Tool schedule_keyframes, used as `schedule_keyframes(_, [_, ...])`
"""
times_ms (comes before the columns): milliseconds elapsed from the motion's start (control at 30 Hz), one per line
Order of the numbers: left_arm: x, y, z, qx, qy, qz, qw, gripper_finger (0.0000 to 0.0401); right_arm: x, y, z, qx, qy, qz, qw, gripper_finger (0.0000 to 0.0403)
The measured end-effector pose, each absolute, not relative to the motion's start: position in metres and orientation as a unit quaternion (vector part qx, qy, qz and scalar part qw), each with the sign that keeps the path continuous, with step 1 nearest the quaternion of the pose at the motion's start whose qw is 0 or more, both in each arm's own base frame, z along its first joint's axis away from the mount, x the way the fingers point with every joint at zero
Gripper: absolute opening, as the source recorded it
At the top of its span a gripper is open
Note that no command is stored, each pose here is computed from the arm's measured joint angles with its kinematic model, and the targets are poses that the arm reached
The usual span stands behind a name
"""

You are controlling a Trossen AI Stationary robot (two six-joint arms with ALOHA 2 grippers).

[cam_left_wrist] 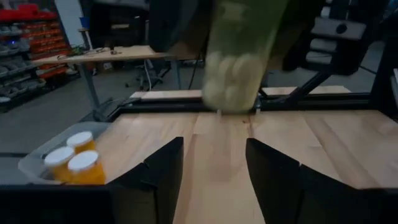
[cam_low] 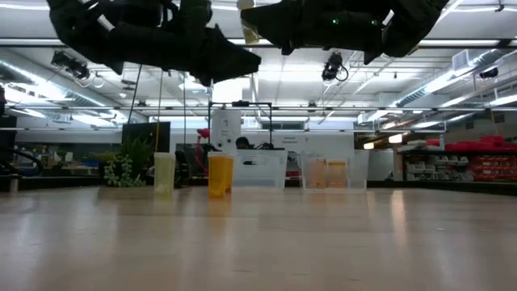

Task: Pick and place medicine bottles into bin by pill shape (circle, oval)
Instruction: Put the bottom right small yellow pill into the left transparent bin

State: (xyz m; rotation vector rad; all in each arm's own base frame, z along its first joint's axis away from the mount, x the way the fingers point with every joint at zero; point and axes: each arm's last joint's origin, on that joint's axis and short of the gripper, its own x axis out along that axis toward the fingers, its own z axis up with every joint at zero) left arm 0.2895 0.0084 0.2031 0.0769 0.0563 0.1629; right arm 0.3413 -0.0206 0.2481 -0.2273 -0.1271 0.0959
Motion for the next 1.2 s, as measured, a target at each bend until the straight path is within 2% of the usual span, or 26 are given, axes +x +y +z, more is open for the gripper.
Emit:
schedule_keyframes(167, [0.297,0.008,0.212,0.066,0.014,0.067,0.995,0.0219,0.341,-0.02,0.248,-0.113,-0.062,0.048,0.99,0.0118])
schedule_keyframes(333, [0.297,0.009,0.215,0.07,0.003,0.071,0.995,0.0223,0.341,-0.02,0.247,-0.112,-0.06,0.049,0.991,0.0118])
schedule_keyframes(933, [0.297,0.012,0.219,0.081,-0.013,0.07,0.994,0.0155,0.342,-0.021,0.244,-0.109,-0.042,0.039,0.992,0.0118])
schedule_keyframes(1200, [0.297,0.012,0.217,0.08,-0.008,0.068,0.994,0.011,0.342,-0.021,0.243,-0.11,-0.035,0.039,0.993,0.0118])
